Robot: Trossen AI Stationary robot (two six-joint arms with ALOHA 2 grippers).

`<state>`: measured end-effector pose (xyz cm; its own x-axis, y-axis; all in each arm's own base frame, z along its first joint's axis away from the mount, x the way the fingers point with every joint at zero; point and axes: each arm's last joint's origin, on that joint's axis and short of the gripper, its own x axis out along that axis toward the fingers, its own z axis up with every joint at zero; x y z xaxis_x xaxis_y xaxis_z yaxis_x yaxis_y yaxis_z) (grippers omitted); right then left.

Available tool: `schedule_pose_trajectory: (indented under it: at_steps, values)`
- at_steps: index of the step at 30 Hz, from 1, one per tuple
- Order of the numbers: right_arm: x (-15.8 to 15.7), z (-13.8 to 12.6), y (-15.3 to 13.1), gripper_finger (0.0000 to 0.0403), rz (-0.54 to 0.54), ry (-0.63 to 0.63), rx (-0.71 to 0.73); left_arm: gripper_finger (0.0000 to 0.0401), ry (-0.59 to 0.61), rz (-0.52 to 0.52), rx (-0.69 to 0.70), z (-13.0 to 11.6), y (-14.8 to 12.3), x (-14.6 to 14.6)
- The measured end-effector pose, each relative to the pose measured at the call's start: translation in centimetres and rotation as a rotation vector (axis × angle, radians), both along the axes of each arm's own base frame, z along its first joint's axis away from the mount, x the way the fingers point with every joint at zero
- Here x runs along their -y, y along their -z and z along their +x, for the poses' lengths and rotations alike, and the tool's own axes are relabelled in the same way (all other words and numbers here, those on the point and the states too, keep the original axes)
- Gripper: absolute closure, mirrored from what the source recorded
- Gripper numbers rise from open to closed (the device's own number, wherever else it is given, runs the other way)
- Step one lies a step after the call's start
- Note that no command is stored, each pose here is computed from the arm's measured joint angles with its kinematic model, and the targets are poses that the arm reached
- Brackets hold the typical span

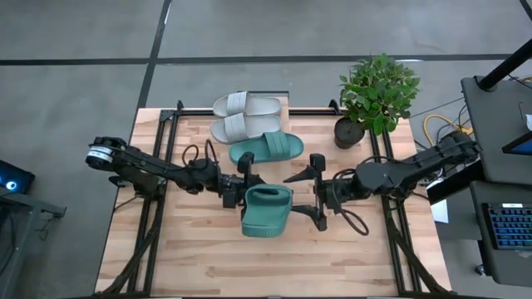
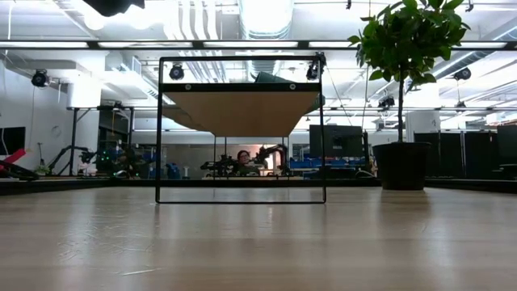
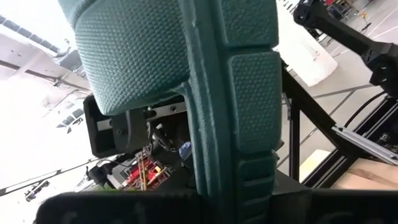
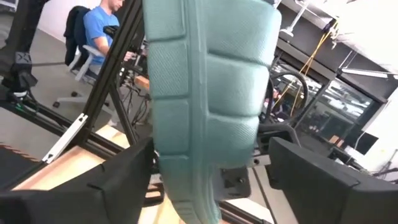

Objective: Pick and place slides into the shelf
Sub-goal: Put the blue slide on the shelf

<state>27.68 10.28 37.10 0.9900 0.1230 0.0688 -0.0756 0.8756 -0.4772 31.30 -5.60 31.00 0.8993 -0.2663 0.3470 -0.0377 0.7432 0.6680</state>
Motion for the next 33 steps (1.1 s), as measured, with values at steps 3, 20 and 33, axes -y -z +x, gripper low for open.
schedule_pose_trajectory:
  at_steps: [3, 20, 33]
  values:
    - [0.08, 0.08, 0.02, 0.0126, 0.003, 0.003, 0.003, 0.0382, -0.005, -0.001, 0.0, 0.05, -0.02, -0.13]
    - [-0.2, 0.7, 0.84, 0.0346, -0.133, 0.009, -0.011, 0.0382, -0.017, -0.007, 0.002, 0.1, -0.1, -0.28]
    - [0.32, 0.2, 0.38, 0.0348, -0.125, 0.123, -0.009, 0.0274, -0.085, -0.1, -0.004, -0.31, -0.7, -0.7]
